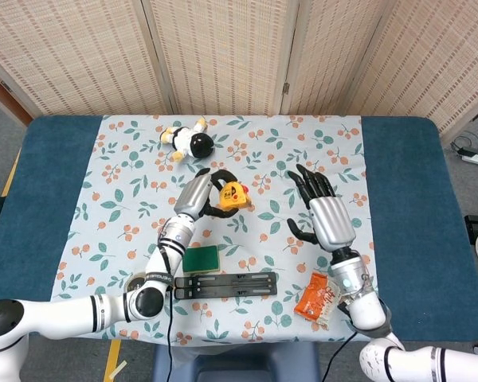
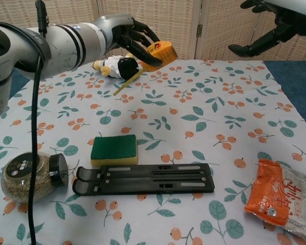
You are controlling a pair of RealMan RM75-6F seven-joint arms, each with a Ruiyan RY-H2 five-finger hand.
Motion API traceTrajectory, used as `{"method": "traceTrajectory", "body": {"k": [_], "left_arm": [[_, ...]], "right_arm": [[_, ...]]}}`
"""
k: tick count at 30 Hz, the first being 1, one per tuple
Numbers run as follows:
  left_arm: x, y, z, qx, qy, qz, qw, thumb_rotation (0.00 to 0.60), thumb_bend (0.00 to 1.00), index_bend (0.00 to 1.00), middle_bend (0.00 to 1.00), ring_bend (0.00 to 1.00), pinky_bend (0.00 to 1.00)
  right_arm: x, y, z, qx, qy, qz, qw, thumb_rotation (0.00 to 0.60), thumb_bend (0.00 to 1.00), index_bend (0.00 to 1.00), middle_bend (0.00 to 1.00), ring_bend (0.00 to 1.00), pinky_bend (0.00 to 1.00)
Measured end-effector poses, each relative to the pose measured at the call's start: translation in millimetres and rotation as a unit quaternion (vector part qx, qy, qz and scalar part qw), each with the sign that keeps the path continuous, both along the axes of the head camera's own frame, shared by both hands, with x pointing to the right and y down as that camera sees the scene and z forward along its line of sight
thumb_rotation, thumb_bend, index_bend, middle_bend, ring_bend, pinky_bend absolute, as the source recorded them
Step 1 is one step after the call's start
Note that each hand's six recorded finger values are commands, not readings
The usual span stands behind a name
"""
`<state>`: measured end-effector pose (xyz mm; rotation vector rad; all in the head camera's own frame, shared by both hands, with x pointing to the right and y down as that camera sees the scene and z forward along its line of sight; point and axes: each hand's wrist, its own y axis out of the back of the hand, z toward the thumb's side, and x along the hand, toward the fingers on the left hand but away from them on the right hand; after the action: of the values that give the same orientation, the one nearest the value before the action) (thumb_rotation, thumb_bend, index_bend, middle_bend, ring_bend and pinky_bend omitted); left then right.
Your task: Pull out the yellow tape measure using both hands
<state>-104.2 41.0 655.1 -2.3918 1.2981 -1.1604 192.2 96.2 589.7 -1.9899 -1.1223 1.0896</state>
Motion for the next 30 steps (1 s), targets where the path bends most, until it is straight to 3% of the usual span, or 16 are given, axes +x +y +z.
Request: {"method": "traceTrajectory", "body": {"k": [13, 30], "left_arm": [[12, 4, -5, 0.005, 0.001, -0.005, 1.0, 0.6, 0.52, 0.6, 0.54, 0.44, 0.09], [19, 11, -8, 0.013, 0.003, 0.004, 0.9999, 0.6, 0.52, 0.6, 0.54, 0.44, 0.09]], "right_arm": [[-44, -12, 22, -0.001, -0.003, -0.006, 1.0, 0.6, 0.35, 0.0, 0.0, 0.0, 0.0], [-63, -16, 27, 0.002, -0.018, -0.001, 0.9998, 0.6, 0.35, 0.0, 0.0, 0.0, 0.0]]}}
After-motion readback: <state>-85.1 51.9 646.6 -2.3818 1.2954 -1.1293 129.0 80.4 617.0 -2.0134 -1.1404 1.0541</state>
